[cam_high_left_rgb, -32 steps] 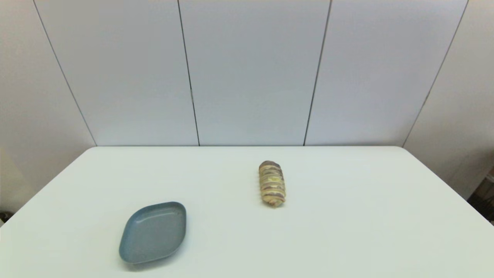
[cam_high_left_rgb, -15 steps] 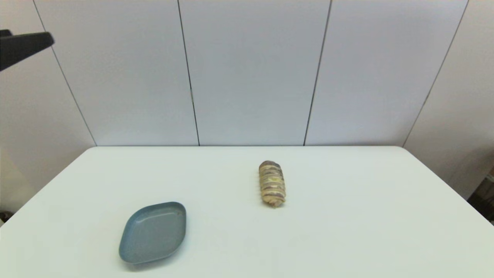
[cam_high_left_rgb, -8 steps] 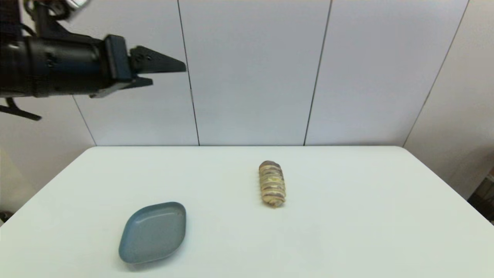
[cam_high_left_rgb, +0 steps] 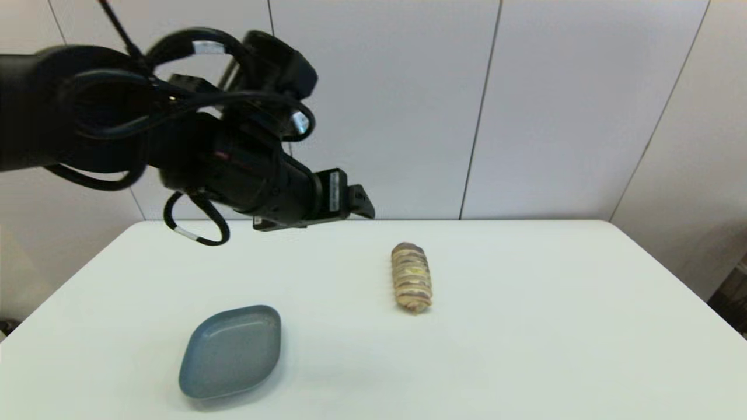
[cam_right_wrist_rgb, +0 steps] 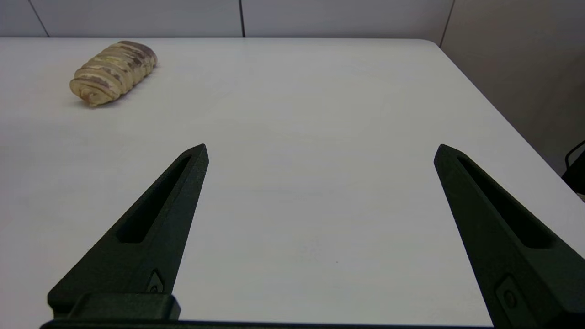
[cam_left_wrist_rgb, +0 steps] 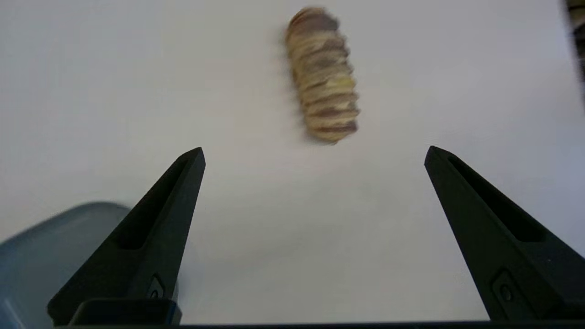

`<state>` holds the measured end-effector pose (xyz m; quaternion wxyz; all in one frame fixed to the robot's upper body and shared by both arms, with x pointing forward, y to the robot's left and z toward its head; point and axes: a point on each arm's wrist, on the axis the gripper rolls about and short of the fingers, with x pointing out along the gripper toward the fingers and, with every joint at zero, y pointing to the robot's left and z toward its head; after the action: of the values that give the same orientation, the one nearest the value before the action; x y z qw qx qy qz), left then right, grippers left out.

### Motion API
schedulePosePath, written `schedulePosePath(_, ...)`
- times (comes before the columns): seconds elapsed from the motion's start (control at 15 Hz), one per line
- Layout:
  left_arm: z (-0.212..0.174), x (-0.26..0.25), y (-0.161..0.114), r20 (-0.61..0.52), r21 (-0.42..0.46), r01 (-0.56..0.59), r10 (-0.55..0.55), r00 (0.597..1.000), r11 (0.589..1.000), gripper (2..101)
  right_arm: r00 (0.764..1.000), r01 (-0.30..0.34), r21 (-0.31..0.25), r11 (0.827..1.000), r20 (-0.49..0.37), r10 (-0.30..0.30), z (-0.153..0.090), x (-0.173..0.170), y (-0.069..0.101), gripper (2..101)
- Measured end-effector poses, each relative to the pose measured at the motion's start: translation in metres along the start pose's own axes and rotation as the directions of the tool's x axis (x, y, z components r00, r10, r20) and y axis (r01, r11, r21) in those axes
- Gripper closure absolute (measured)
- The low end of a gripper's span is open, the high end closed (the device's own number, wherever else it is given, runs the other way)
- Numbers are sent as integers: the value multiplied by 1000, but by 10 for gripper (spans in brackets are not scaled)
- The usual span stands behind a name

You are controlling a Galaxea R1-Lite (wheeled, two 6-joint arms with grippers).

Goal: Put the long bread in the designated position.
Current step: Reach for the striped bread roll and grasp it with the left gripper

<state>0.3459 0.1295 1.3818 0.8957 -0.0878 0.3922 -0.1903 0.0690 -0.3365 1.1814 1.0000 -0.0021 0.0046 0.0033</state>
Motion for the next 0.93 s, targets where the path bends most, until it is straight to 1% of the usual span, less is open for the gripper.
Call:
schedulePosePath(0.13, -6, 22, -9, -15, 23, -64, 64, 998, 998, 54, 1000, 0, 0, 1000, 0, 0, 0, 0, 0, 43)
schedulePosePath(0.2, -8, 32, -14, -21, 35, -75, 75, 997, 997, 54, 1000, 0, 0, 1000, 0, 0, 0, 0, 0, 43)
schedulePosePath(0.47, -16, 72, -36, -44, 83, -64, 68, 997, 995, 54, 1000, 0, 0, 1000, 0, 0, 0, 0, 0, 43)
schedulePosePath(0.73, -40, 118, -56, -68, 142, -100, 110, 992, 985, 54, 1000, 0, 0, 1000, 0, 0, 0, 0, 0, 43)
schedulePosePath(0.93, -53, 145, -66, -87, 163, -101, 116, 989, 981, 54, 1000, 0, 0, 1000, 0, 0, 0, 0, 0, 43)
